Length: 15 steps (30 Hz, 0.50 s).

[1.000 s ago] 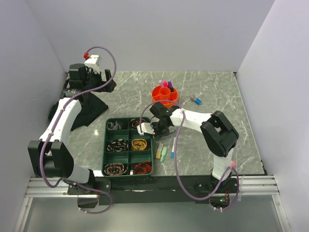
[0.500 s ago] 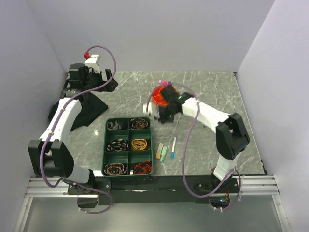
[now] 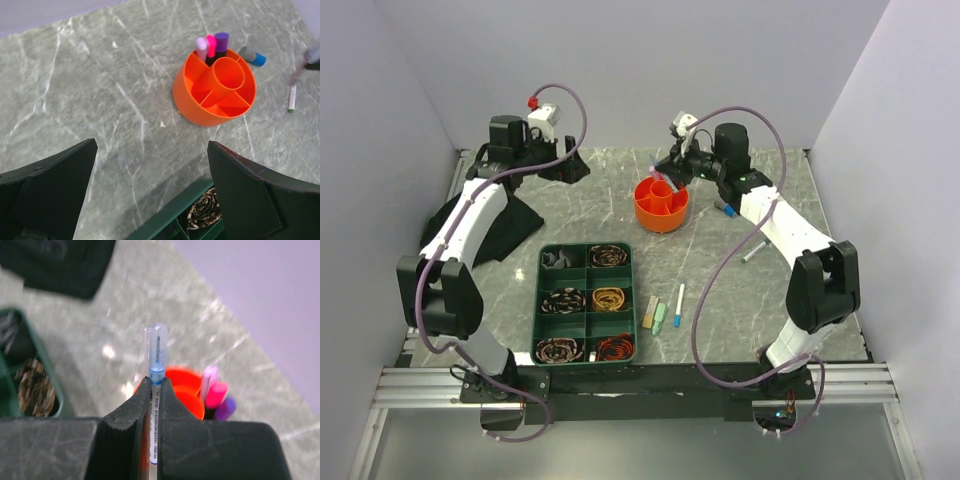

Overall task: Sort the stationery into containers
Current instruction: Place the pen in the storage box.

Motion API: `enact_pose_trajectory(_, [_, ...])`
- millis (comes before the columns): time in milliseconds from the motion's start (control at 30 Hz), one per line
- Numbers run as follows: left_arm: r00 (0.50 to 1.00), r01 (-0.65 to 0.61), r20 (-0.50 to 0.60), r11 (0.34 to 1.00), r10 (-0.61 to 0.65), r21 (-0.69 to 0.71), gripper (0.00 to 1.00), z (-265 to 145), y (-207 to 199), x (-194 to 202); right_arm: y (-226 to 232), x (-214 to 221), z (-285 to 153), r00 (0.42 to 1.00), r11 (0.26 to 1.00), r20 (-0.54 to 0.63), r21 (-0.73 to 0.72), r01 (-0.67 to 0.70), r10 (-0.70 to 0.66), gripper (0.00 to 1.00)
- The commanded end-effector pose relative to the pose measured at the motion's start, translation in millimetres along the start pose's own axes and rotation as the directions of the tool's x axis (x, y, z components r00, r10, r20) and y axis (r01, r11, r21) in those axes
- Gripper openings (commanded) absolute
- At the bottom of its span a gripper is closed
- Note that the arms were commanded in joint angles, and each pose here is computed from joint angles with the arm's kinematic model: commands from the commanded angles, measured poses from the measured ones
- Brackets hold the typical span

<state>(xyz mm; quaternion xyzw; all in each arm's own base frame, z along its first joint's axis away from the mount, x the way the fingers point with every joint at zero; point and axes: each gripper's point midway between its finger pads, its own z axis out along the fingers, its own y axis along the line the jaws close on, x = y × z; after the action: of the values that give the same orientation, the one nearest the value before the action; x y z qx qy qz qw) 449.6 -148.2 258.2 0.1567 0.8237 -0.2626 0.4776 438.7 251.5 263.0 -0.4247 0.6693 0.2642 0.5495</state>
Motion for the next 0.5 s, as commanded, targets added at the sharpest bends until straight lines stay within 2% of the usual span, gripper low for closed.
enact_pose_trajectory(0, [0.998,-0.070,-0.003,0.994,0.070,0.079,1.00,4.2,-16.4,-13.5,-25.8,-48.3,11.0,0.971,0.997,0.237,0.080,0.021,-0.040,0.00])
enact_pose_trajectory(133, [0.992,-0.118,-0.030,0.989,0.121,0.092,0.99,15.8,-15.2,-8.7,-49.8,-46.1,19.2,0.950,0.986,0.304,0.163,0.020,-0.069,0.00])
enact_pose_trajectory(467, [0.986,-0.148,-0.065,0.985,0.154,0.083,0.99,36.0,-7.9,-9.2,-85.7,2.9,32.6,0.975,0.973,0.214,0.230,0.014,-0.065,0.00])
